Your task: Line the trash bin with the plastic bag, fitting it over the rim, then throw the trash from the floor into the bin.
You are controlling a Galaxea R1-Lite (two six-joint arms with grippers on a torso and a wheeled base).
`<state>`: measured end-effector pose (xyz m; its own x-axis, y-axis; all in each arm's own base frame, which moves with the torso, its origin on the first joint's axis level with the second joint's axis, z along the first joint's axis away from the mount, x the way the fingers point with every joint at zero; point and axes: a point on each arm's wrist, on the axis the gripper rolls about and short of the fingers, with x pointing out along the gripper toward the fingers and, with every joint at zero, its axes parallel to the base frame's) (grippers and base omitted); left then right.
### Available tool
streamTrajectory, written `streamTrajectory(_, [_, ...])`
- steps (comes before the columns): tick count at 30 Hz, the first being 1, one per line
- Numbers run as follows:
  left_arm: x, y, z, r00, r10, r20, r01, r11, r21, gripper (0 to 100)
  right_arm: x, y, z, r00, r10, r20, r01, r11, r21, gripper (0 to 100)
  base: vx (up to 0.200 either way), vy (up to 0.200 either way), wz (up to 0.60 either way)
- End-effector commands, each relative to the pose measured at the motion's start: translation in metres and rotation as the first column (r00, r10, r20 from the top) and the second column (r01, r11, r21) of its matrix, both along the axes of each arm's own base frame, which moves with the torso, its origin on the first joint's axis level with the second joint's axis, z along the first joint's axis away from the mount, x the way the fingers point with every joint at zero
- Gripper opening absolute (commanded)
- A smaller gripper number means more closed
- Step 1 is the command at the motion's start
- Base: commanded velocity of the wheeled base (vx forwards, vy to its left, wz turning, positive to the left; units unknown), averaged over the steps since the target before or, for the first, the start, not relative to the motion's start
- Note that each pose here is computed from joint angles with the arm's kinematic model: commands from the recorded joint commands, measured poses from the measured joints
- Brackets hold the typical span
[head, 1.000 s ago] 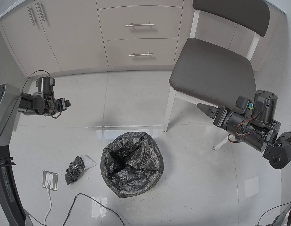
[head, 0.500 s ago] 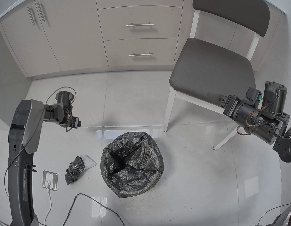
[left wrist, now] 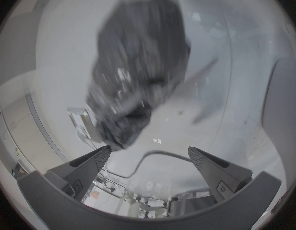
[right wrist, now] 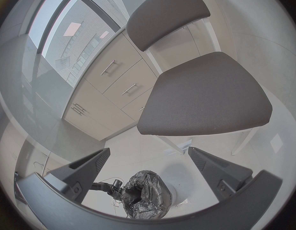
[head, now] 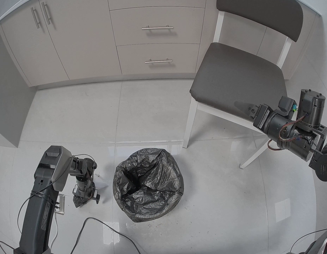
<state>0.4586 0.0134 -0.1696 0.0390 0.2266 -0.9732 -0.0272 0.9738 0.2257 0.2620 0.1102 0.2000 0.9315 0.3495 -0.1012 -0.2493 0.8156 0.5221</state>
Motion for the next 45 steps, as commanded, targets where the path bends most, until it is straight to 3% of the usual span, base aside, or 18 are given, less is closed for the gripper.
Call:
streamTrajectory(1, [-0.019, 0.006, -0.041, 0.993, 0.076, -0.093, -0.080, 0.996, -0.045, 100, 0.001, 0.001, -0.005, 1.000, 0.003, -0.014, -0.003, 1.000, -0.004, 100, 0.000, 0.000, 0.00])
streamTrajectory(7, [-0.014, 0.011, -0.041, 0.988, 0.154, -0.032, -0.155, 0.987, -0.038, 100, 0.000, 0.001, -0.005, 1.000, 0.003, -0.013, -0.003, 1.000, -0.005, 100, 0.000, 0.000, 0.00])
streamTrajectory(13, [-0.014, 0.009, -0.041, 0.989, 0.146, -0.022, -0.146, 0.989, 0.004, 100, 0.003, 0.001, -0.007, 1.000, 0.001, -0.022, -0.001, 1.000, -0.007, 100, 0.000, 0.000, 0.00])
streamTrajectory(19, [0.001, 0.010, -0.005, 0.989, 0.142, 0.049, -0.143, 0.990, 0.020, 100, 0.011, -0.003, -0.015, 0.999, -0.022, -0.047, 0.021, 1.000, -0.019, 100, 0.000, 0.000, 0.00])
streamTrajectory(22, [0.004, 0.009, 0.003, 0.990, 0.128, 0.066, -0.130, 0.991, 0.019, 100, 0.022, -0.007, -0.023, 0.997, -0.050, -0.066, 0.049, 0.999, -0.011, 100, 0.000, 0.000, 0.00])
streamTrajectory(25, [0.007, 0.009, 0.008, 0.991, 0.109, 0.082, -0.110, 0.994, 0.013, 100, 0.024, -0.008, -0.021, 0.997, -0.060, -0.056, 0.063, 0.997, 0.046, 100, 0.000, 0.000, 0.00])
streamTrajectory(29, [0.012, 0.010, 0.003, 0.994, -0.035, 0.100, 0.033, 0.999, 0.023, 100, 0.026, -0.013, -0.021, 0.997, -0.058, -0.057, 0.061, 0.997, 0.056, 100, 0.000, 0.000, 0.00])
streamTrajectory(32, [0.015, 0.009, -0.005, 0.987, -0.079, 0.142, 0.077, 0.997, 0.015, 100, 0.025, -0.017, -0.020, 0.998, -0.031, -0.057, 0.034, 0.997, 0.068, 100, 0.000, 0.000, 0.00])
streamTrajectory(45, [0.022, 0.007, -0.002, 0.976, -0.086, 0.201, 0.082, 0.996, 0.030, 100, 0.022, -0.019, -0.017, 0.998, -0.026, -0.048, 0.029, 0.997, 0.072, 100, 0.000, 0.000, 0.00])
